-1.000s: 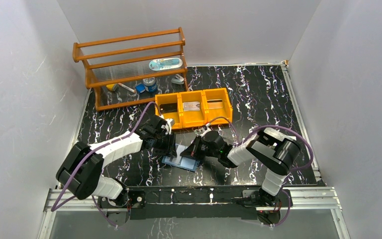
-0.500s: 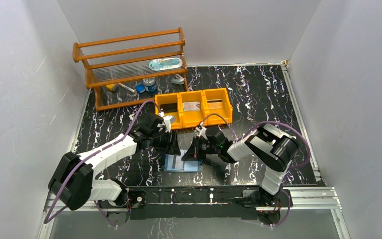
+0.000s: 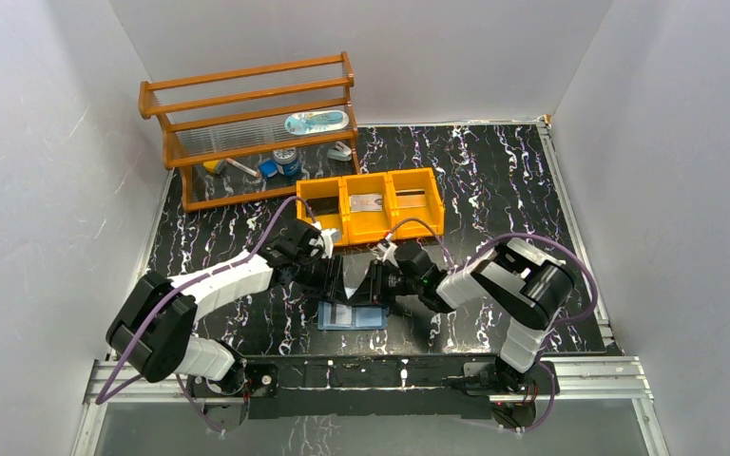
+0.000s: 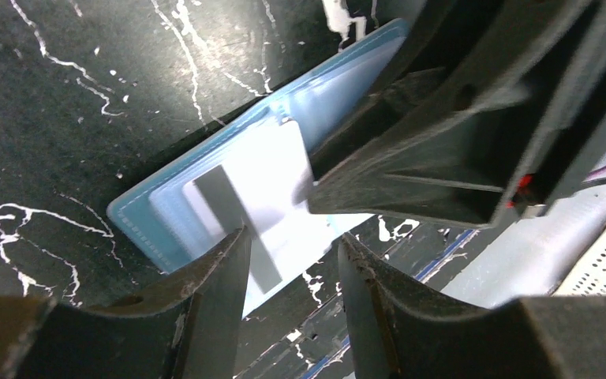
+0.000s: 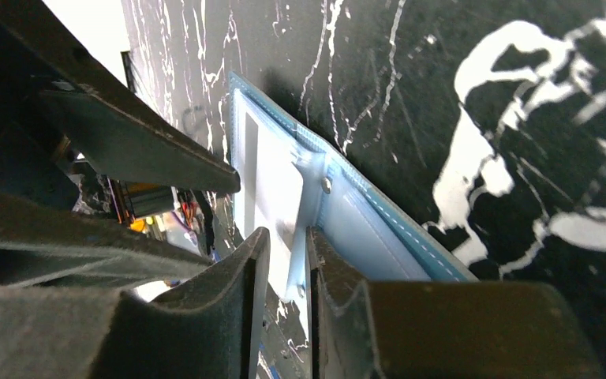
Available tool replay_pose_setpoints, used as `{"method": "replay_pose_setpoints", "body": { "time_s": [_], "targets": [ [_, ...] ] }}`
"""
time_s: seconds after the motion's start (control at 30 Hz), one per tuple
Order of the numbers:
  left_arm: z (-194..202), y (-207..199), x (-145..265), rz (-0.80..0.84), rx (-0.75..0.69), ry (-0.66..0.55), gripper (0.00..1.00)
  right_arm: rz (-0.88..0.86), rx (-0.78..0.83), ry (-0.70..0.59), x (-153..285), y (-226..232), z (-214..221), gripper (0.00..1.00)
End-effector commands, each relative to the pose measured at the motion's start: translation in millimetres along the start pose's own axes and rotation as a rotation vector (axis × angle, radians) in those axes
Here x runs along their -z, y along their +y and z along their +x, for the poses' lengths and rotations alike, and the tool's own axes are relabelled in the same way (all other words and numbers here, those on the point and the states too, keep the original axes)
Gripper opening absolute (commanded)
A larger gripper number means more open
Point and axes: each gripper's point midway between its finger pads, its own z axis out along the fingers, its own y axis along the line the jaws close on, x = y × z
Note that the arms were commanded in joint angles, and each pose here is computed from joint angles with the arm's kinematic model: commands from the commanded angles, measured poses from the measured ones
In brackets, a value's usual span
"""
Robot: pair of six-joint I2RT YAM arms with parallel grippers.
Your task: Take the credit cards out of the card holder
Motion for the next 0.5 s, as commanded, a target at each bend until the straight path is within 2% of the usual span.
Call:
{"method": "replay_pose_setpoints", "body": {
  "time_s": [0.0,0.13,0.37,0.47],
  "targets": [
    [8,9,0,-0.054,0.025,0.031,0.43,0.002,-0.018,-0.095,9,2,-11,0.33],
    [13,19,1,-0.103,0.028,0.029,0.41,-0.071,-0.019,-0.079,8,15,-10,0.33],
    [17,17,-4,-0.073,0.049,0.033,0.37,-0.12,-0.073,-0.062,2,14,-4,0.2],
    [20,24,-6,-0.105,0.062,0.04,0.33,-0.101,-0.083,-0.066,1,9,-4,0.19]
  ]
}}
